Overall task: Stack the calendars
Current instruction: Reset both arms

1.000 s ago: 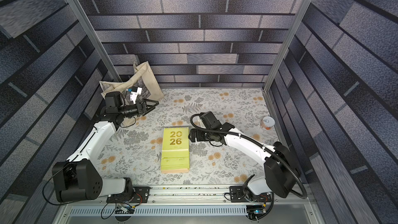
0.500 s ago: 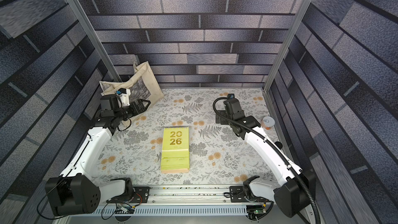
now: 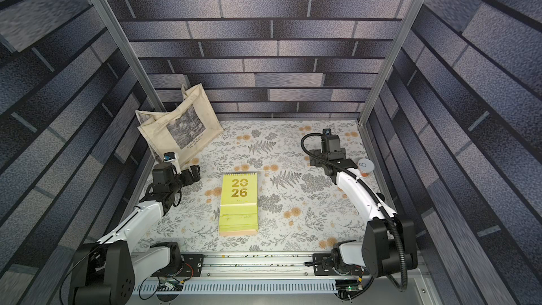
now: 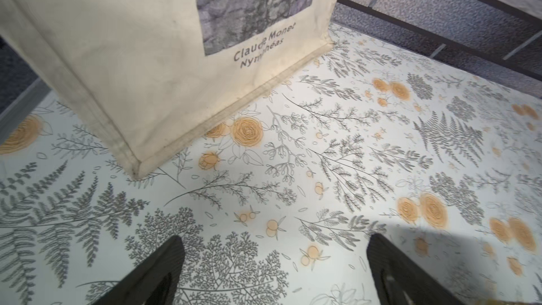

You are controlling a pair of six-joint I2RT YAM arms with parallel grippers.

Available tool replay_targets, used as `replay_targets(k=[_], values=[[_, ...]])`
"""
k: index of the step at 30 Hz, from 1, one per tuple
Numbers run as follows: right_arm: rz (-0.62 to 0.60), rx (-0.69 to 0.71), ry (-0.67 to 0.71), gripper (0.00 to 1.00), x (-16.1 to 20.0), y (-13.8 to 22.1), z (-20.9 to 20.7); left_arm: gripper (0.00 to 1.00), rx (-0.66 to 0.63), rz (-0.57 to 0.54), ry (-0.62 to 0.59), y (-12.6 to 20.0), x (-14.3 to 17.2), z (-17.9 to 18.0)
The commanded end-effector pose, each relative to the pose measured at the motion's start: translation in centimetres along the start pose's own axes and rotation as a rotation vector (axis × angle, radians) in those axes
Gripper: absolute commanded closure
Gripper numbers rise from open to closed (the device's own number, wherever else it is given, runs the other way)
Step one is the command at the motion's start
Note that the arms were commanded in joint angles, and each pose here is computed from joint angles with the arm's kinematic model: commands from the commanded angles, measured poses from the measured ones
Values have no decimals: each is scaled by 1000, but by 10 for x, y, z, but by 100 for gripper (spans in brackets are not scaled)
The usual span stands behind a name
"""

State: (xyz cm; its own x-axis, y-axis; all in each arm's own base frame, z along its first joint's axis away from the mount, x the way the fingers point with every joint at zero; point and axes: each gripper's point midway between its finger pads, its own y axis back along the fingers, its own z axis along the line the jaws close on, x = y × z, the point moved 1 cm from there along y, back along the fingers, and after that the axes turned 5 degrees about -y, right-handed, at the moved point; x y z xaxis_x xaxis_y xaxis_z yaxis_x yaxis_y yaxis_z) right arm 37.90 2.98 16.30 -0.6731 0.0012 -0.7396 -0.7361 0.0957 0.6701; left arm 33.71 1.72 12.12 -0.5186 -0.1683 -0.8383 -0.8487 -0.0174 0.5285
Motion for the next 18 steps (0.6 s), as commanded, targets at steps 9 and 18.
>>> replay_targets(k=[9,18], values=[[-97,-26,17,0,22,-51,5,0,-154,-58,-111,-31,-7,24],[-191,-36,16,0,30,-62,6,0,-17,-149,-168,-44,-21,3]])
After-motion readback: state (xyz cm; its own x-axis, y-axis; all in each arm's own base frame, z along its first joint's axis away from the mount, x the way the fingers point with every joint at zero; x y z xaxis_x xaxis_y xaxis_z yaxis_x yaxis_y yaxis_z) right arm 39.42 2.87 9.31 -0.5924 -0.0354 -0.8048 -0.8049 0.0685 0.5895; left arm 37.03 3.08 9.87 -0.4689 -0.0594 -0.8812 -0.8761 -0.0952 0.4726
